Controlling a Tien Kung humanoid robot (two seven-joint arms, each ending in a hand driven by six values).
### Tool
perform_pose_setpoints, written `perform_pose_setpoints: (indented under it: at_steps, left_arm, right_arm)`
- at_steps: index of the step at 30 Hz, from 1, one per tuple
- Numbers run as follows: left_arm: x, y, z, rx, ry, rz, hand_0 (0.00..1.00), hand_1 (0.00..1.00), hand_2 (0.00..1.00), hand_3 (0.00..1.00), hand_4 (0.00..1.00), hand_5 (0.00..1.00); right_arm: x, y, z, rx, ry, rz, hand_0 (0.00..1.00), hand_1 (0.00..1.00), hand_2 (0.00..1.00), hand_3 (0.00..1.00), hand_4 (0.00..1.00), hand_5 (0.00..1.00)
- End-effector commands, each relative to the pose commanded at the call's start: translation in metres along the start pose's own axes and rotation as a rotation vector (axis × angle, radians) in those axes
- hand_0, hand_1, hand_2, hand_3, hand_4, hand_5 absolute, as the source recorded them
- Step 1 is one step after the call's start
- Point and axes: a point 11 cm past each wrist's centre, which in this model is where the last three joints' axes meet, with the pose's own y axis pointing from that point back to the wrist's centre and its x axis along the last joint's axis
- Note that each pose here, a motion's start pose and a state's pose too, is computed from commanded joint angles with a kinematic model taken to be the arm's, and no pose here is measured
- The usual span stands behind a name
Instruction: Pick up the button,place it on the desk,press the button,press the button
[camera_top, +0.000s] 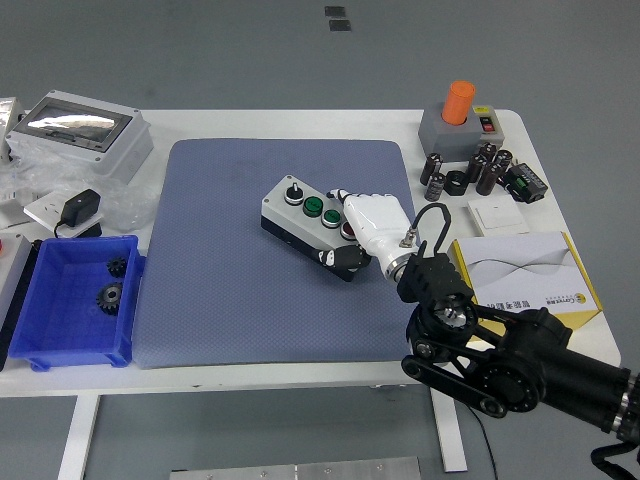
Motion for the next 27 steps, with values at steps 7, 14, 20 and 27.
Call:
perform_pose_setpoints:
  at_steps: [7, 14, 20, 27]
  left_arm:
    - [0.001, 0.000, 0.000, 0.002, -0.002, 0.003, 0.702, 0.686, 0.680, 0.829, 0.644, 0.911]
    - [0.002, 0.000, 0.000, 0.005, 0.001, 0.005, 0.702, 0.686, 0.681, 0.829, 0.644, 0.910]
    - [0.000, 0.000, 0.001, 0.003, 0.000, 0.004, 0.702, 0.686, 0.681, 0.829, 0.644, 0.908]
    - [0.000, 0.000, 0.002, -0.001, -0.001, 0.004, 0.702, 0.686, 0.681, 0.828, 0.643, 0.906]
  right_arm:
    - [0.025, -0.003, -0.007, 0.105, -0.064, -0.005, 0.047, 0.231, 0.337, 0.407, 0.366, 0.002]
    - [0.037, 0.010, -0.029, 0.329, -0.063, -0.065, 0.047, 0.230, 0.339, 0.406, 0.362, 0.002]
    - [0.024, 0.013, -0.032, 0.432, 0.075, -0.057, 0.054, 0.230, 0.340, 0.406, 0.361, 0.002]
    - [0.008, 0.012, -0.031, 0.474, 0.182, -0.044, 0.065, 0.245, 0.345, 0.418, 0.343, 0.002]
